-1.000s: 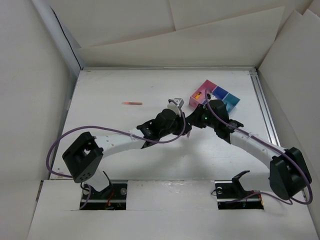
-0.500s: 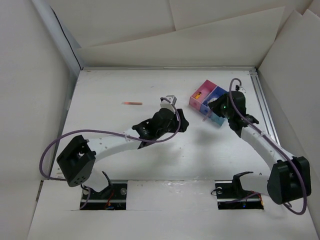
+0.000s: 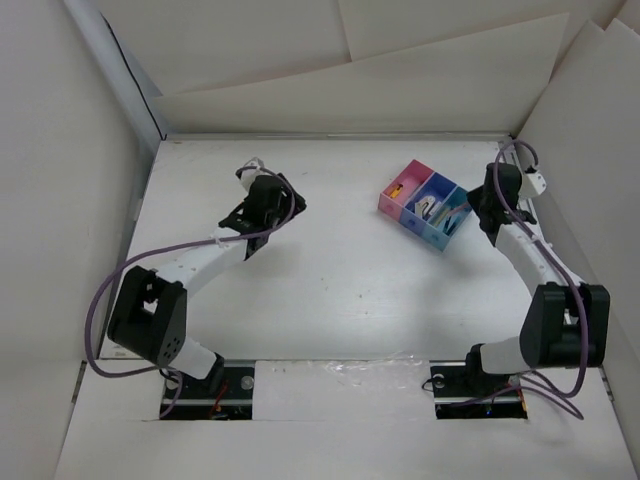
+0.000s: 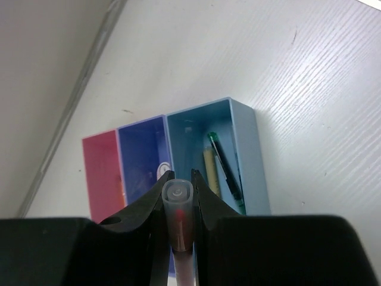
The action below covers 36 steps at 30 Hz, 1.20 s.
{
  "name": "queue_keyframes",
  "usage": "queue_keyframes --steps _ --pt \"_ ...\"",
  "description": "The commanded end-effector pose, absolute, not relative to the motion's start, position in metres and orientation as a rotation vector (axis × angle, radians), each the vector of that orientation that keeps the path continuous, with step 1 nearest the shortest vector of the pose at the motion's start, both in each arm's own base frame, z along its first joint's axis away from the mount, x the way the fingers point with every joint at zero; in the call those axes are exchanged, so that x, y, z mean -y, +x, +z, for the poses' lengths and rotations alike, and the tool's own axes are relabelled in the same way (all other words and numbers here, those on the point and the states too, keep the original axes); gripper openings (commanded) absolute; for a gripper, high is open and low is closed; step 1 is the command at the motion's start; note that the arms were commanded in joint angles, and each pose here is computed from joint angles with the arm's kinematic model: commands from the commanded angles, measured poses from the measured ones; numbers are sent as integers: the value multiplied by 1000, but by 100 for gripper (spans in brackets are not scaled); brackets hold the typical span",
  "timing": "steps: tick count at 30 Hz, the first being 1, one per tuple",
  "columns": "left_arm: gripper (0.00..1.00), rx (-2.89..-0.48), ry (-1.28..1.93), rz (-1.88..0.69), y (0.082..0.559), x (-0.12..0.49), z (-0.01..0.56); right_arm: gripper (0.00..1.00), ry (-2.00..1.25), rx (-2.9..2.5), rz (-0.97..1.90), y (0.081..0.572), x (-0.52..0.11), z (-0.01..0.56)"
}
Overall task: Sort the stationery into containers
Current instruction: Place the pen in the storage box.
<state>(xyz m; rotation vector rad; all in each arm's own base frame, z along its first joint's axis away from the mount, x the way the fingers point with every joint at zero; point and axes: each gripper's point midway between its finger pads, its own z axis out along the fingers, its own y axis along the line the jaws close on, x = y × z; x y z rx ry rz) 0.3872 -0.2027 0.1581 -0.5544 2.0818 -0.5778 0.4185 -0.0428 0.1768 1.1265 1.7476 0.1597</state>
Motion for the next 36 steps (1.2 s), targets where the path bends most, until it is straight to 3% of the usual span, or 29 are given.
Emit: queue_keyframes --steps 1,18,36 --pt "55 -2132 -666 -588 406 182 140 6 1159 -1681 135 436 57 189" --pt "55 -2099 -761 -420 422 148 121 17 1153 -1781 138 450 43 143" --pt "55 -2114 -758 -423 422 151 119 35 1104 -1873 210 456 23 128"
